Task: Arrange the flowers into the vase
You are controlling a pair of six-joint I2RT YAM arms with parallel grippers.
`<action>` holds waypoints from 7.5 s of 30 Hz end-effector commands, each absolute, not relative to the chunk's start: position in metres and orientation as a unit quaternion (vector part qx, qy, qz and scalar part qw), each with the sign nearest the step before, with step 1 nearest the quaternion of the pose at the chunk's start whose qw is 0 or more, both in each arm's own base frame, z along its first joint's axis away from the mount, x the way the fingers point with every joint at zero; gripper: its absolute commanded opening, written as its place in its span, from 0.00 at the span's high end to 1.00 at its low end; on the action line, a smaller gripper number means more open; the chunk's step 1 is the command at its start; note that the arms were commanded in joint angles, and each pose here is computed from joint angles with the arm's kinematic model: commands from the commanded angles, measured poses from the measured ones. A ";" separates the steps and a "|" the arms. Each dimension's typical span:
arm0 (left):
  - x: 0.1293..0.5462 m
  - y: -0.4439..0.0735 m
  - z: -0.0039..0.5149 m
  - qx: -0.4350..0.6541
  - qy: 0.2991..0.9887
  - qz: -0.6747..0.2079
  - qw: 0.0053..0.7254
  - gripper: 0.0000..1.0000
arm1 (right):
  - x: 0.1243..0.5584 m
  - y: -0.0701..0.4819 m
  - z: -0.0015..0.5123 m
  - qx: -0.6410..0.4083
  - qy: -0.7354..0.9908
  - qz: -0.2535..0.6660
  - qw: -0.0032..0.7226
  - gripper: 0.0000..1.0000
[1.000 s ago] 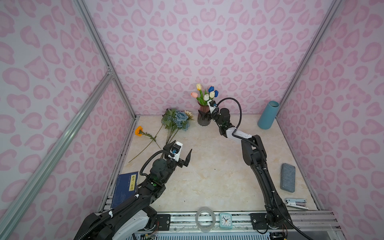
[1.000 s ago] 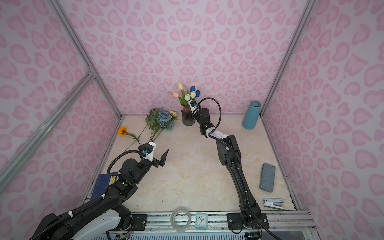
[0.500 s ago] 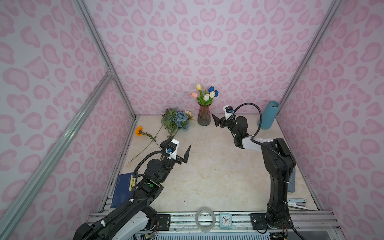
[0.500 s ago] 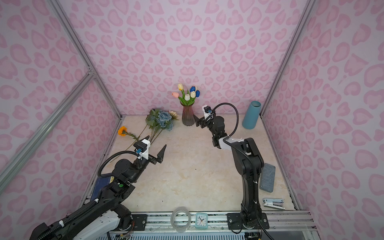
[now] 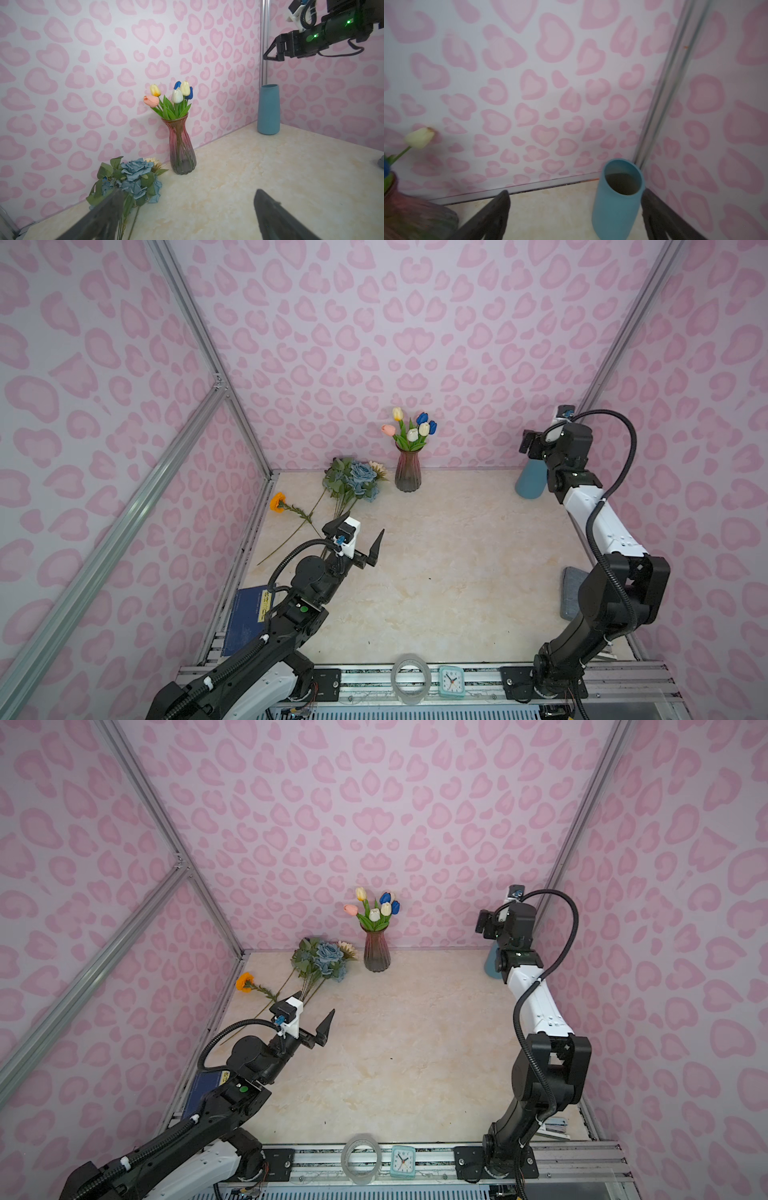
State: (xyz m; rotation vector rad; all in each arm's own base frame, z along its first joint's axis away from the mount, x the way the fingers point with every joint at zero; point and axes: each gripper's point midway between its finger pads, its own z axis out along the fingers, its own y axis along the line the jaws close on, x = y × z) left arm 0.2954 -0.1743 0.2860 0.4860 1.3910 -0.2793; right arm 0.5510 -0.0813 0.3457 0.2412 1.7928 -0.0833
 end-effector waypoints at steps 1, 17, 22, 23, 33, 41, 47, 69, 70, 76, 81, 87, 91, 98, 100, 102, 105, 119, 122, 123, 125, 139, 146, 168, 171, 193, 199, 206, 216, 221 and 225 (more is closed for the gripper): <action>0.295 -0.179 0.290 0.233 0.621 -0.130 0.737 0.01 | 0.550 -0.100 0.296 0.129 0.836 -0.031 0.533 0.03; 0.307 -0.191 0.288 0.247 0.628 -0.133 0.726 0.01 | 0.627 -0.135 0.235 0.095 0.866 -0.022 0.490 0.02; 0.309 -0.195 0.291 0.257 0.627 -0.132 0.723 0.01 | 0.650 -0.126 0.230 0.078 0.861 -0.009 0.502 0.02; 0.309 -0.195 0.291 0.256 0.628 -0.132 0.723 0.01 | 0.655 -0.127 0.228 0.075 0.860 -0.014 0.504 0.02; 0.306 -0.192 0.293 0.252 0.627 -0.134 0.725 0.01 | 0.684 -0.136 0.207 0.080 0.855 -0.022 0.513 0.03; 0.306 -0.193 0.297 0.257 0.624 -0.131 0.726 0.01 | 0.682 -0.141 0.200 0.078 0.858 -0.039 0.506 0.20; 0.307 -0.195 0.296 0.258 0.625 -0.133 0.724 0.01 | 0.677 -0.130 0.208 0.053 0.852 -0.044 0.520 0.36; 0.303 -0.149 0.294 0.177 0.644 -0.069 0.741 0.02 | 0.583 0.020 0.275 -0.093 0.780 0.055 0.617 0.72; 0.305 -0.146 0.292 0.167 0.649 -0.063 0.740 0.02 | 0.569 0.036 0.270 -0.106 0.780 0.065 0.614 0.72; 0.325 -0.111 0.279 0.078 0.692 -0.019 0.717 0.02 | 0.492 0.157 0.297 -0.211 0.723 0.132 0.645 0.70; 0.349 -0.067 0.263 -0.018 0.729 -0.017 0.684 0.01 | 0.432 0.234 0.306 -0.254 0.677 0.212 0.658 0.71; 0.375 -0.025 0.247 -0.083 0.778 -0.021 0.623 0.06 | 0.378 0.314 0.297 -0.328 0.642 0.278 0.634 0.71; 0.390 -0.009 0.224 -0.102 0.821 -0.017 0.561 0.10 | 0.350 0.348 0.285 -0.382 0.624 0.296 0.613 0.71; 0.411 -0.011 0.191 -0.101 0.857 -0.043 0.503 0.22 | 0.318 0.376 0.254 -0.471 0.590 0.313 0.576 0.71; 0.415 -0.011 0.183 -0.103 0.864 -0.039 0.491 0.23 | 0.315 0.381 0.247 -0.485 0.588 0.318 0.564 0.71; 0.419 -0.012 0.177 -0.094 0.871 -0.034 0.481 0.27 | 0.316 0.383 0.243 -0.483 0.589 0.321 0.563 0.71; 0.424 -0.009 0.173 -0.093 0.875 -0.023 0.475 0.27 | 0.324 0.382 0.236 -0.470 0.596 0.317 0.568 0.70; 0.425 -0.010 0.170 -0.092 0.878 -0.026 0.469 0.23 | 0.330 0.370 0.228 -0.453 0.599 0.317 0.579 0.39; 0.424 -0.010 0.170 -0.090 0.878 -0.023 0.469 0.20 | 0.330 0.366 0.229 -0.451 0.600 0.310 0.584 0.31; 0.424 -0.010 0.169 -0.087 0.879 -0.023 0.468 0.18 | 0.332 0.364 0.230 -0.447 0.602 0.306 0.587 0.27; 0.423 -0.009 0.168 -0.087 0.879 -0.018 0.468 0.14 | 0.332 0.363 0.231 -0.445 0.603 0.301 0.589 0.22; 0.434 -0.010 0.152 -0.108 0.892 -0.037 0.437 0.10 | 0.333 0.341 0.258 -0.420 0.594 0.293 0.620 0.06; 0.435 0.014 0.123 -0.174 0.907 -0.046 0.380 0.17 | 0.322 0.319 0.303 -0.392 0.577 0.272 0.663 0.03; 0.454 0.026 0.043 -0.185 0.958 0.013 0.218 0.59 | 0.248 0.272 0.278 -0.348 0.503 0.207 0.764 0.05; 0.463 0.025 0.041 -0.182 0.960 0.009 0.213 0.59 | 0.239 0.280 0.260 -0.352 0.513 0.209 0.754 0.05; 0.465 0.020 0.023 -0.174 0.970 0.004 0.168 0.91 | 0.228 0.274 0.254 -0.344 0.500 0.157 0.779 0.06; 0.461 0.024 0.026 -0.177 0.970 0.015 0.168 0.96 | 0.233 0.275 0.249 -0.343 0.509 0.149 0.775 0.06; 0.457 0.028 0.051 -0.179 0.964 0.021 0.194 0.96 | 0.237 0.274 0.246 -0.341 0.513 0.133 0.776 0.06; 0.438 0.009 0.192 -0.150 0.916 -0.001 0.371 0.96 | 0.249 0.263 0.233 -0.311 0.525 0.093 0.787 0.05; 0.405 -0.031 0.288 -0.077 0.849 0.008 0.522 0.96 | 0.261 0.259 0.217 -0.303 0.548 0.058 0.778 0.05; 0.374 -0.067 0.354 -0.017 0.780 -0.053 0.623 0.96 | 0.261 0.261 0.213 -0.309 0.550 0.054 0.774 0.05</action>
